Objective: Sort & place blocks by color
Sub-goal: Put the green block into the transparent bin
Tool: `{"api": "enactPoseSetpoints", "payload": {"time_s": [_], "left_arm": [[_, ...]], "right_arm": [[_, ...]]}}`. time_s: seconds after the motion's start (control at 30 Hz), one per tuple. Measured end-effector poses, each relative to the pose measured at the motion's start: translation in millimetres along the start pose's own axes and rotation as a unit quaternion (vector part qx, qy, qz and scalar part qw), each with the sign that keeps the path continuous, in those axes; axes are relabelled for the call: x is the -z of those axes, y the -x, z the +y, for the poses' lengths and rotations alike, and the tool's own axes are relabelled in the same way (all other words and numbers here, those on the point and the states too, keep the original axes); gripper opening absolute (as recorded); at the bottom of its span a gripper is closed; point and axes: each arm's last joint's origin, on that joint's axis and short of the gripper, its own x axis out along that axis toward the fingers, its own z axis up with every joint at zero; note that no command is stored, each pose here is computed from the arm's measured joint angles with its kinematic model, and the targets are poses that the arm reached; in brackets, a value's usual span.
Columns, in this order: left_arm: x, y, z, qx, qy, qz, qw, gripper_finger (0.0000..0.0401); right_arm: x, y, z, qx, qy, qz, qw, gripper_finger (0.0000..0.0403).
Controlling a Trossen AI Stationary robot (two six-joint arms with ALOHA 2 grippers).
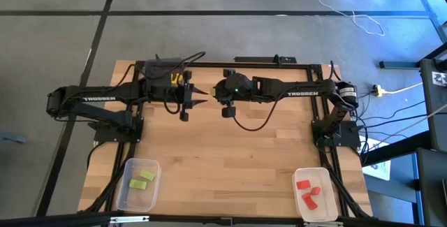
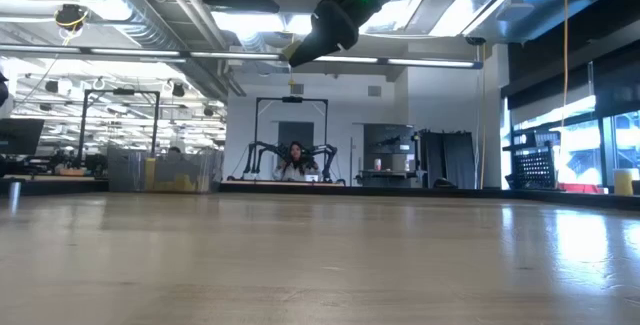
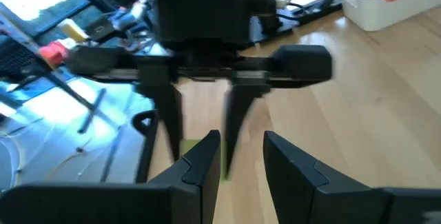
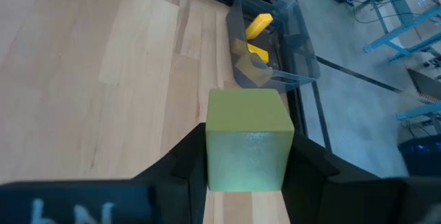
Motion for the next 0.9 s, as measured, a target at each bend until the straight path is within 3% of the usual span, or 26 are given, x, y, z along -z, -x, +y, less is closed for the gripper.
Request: {"api": "enactPoseSetpoints", "payload": {"time_s": [0.37,0.63,0.9], "left_arm": [[0,1,2,-0.135,0.035,0.058,0.988,0.0102],[9,-6,-3,-0.106,-0.025,0.101,0.989,0.0102],[16,-16,-7,-0.076,-0.043,0.123,0.989,0.0102]], "right_arm": [[1,0,-1,-0.003,-0.001,-0.001,1.0,0.013],[2,-1,-4,-0.026,-0.003,-0.011,1.0,0.013],[4,-2,-7,-0.028,-0.003,-0.011,1.0,0.013]]}}
